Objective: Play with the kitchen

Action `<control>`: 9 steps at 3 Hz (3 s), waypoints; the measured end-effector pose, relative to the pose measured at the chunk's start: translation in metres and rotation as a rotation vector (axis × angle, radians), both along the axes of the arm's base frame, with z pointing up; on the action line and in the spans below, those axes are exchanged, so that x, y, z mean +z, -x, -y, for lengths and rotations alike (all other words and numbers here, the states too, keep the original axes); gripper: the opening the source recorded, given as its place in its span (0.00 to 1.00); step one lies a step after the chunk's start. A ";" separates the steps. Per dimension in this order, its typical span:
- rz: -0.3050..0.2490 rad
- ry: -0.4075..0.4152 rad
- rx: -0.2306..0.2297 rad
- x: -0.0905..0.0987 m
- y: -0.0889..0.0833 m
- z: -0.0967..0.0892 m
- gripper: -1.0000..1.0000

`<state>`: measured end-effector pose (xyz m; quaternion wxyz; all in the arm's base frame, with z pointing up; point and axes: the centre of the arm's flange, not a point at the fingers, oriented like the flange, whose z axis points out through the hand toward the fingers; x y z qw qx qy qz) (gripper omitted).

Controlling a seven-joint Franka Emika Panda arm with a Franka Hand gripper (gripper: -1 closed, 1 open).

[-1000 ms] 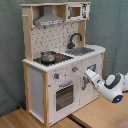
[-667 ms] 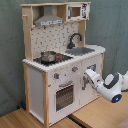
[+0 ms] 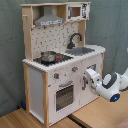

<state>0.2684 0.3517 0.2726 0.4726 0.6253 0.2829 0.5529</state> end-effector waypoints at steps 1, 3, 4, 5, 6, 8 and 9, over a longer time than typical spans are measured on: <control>0.008 -0.079 0.013 -0.005 -0.005 0.002 1.00; 0.022 -0.274 0.071 -0.011 -0.012 -0.011 1.00; 0.025 -0.355 0.099 -0.010 -0.015 -0.023 1.00; 0.024 -0.431 0.122 -0.013 -0.022 -0.033 1.00; 0.025 -0.470 0.138 -0.019 -0.031 -0.037 1.00; 0.006 -0.405 0.247 -0.023 -0.043 -0.060 1.00; -0.021 -0.308 0.240 -0.031 -0.062 -0.044 1.00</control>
